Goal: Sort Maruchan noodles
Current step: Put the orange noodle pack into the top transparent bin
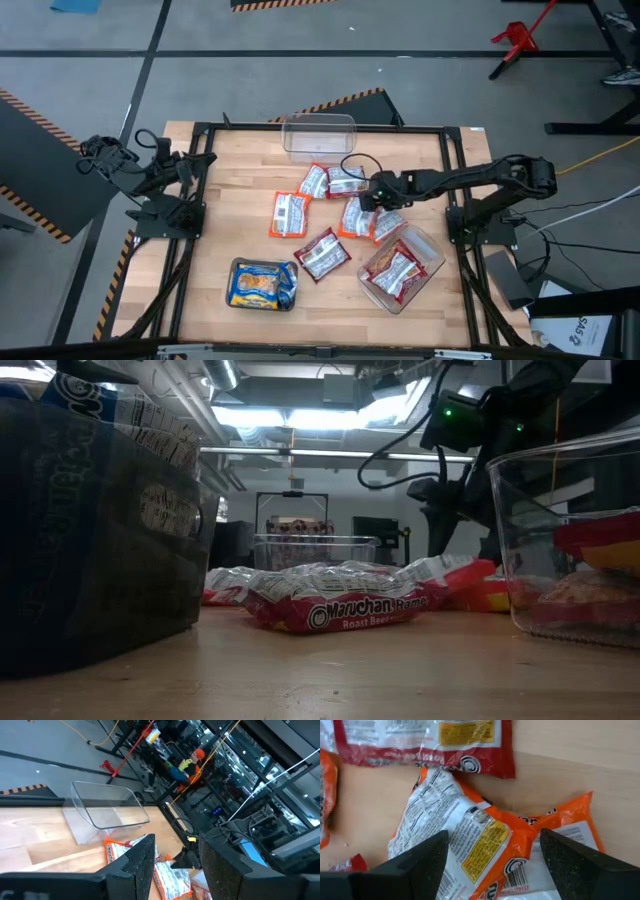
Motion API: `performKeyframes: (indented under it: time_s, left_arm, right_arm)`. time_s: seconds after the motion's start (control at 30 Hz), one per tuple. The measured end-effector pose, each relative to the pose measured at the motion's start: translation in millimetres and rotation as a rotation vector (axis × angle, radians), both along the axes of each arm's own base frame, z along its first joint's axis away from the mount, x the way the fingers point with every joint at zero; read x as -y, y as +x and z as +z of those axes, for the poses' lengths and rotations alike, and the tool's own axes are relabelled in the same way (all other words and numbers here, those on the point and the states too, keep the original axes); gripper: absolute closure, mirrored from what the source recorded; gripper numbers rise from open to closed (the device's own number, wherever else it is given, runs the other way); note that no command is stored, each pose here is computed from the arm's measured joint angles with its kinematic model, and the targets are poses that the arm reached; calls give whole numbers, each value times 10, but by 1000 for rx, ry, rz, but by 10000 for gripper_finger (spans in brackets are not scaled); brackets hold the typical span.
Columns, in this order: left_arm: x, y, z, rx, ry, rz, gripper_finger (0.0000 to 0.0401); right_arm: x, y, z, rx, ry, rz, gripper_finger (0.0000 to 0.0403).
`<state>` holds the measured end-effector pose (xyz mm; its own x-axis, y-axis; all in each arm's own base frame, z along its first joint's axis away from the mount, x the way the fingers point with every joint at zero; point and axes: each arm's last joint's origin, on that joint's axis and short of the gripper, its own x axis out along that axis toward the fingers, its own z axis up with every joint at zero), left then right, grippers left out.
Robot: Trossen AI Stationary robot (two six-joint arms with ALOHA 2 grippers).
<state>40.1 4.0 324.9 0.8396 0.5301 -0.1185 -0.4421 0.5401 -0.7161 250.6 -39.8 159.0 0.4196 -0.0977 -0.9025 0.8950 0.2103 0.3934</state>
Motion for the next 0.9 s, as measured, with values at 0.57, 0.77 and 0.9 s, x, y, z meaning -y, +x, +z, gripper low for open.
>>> performKeyframes:
  time_s: [0.57,0.77,0.9]
  left_arm:
    - [-17,-11,6,13,18,70,254]
    - [-18,-12,6,13,20,76,254]
    - [-19,-13,3,10,23,76,254]
  right_arm:
    - [-2,266,-266,73,64,163,158]
    - [14,351,-195,101,23,206,289]
    - [14,401,-136,128,26,251,382]
